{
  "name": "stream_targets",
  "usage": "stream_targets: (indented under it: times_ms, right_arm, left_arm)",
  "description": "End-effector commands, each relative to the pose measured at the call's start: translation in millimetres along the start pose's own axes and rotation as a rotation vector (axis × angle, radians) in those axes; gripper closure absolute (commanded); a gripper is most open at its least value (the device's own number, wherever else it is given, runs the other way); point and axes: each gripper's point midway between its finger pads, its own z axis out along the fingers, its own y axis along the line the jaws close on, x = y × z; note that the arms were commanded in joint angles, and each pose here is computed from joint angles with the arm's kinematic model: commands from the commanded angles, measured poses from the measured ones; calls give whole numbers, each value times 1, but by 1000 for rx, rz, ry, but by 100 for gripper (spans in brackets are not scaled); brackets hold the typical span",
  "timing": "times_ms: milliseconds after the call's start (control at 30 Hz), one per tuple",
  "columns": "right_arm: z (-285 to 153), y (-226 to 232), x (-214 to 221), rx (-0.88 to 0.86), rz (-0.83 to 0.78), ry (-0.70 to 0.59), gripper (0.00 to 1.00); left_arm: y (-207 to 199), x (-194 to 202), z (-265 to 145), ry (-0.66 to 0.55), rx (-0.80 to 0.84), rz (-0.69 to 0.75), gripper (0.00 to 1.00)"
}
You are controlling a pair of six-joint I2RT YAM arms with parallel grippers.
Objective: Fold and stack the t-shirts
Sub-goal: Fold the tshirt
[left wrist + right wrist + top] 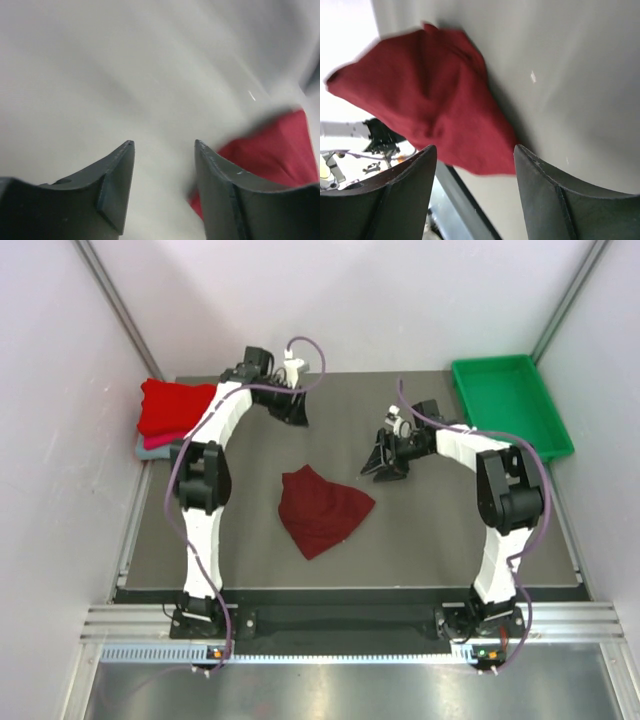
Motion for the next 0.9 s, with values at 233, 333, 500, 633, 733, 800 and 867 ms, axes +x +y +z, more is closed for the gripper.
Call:
stream_targets:
  times_ms: [233,333,500,633,733,800,867]
  right_arm:
    - [-16,-6,40,101,-19,39,37]
    - [-5,-8,52,108,-12,83,37]
    - [11,-10,57,108,-12,118,37]
    - [18,-13,51,105,-14,121,38]
    - [17,-16,46,115,-27,113,38]
    - [16,-18,44,119,-26,107,38]
    - [13,-19,41,125,-27,96,38]
  left_arm:
    - [24,-49,-7,-177,99,-90,39]
    - [20,-46,-11,-173,107,-95,39]
    - [18,-42,-19,-187,136,-147,39]
    - [15,-46,-26,-215,155,-177,40]
    - [13,-43,-27,-215,159,-180,40]
    - [13,-40,-26,-210,158,-182,40]
    - [13,-40,-26,-210,158,-182,40]
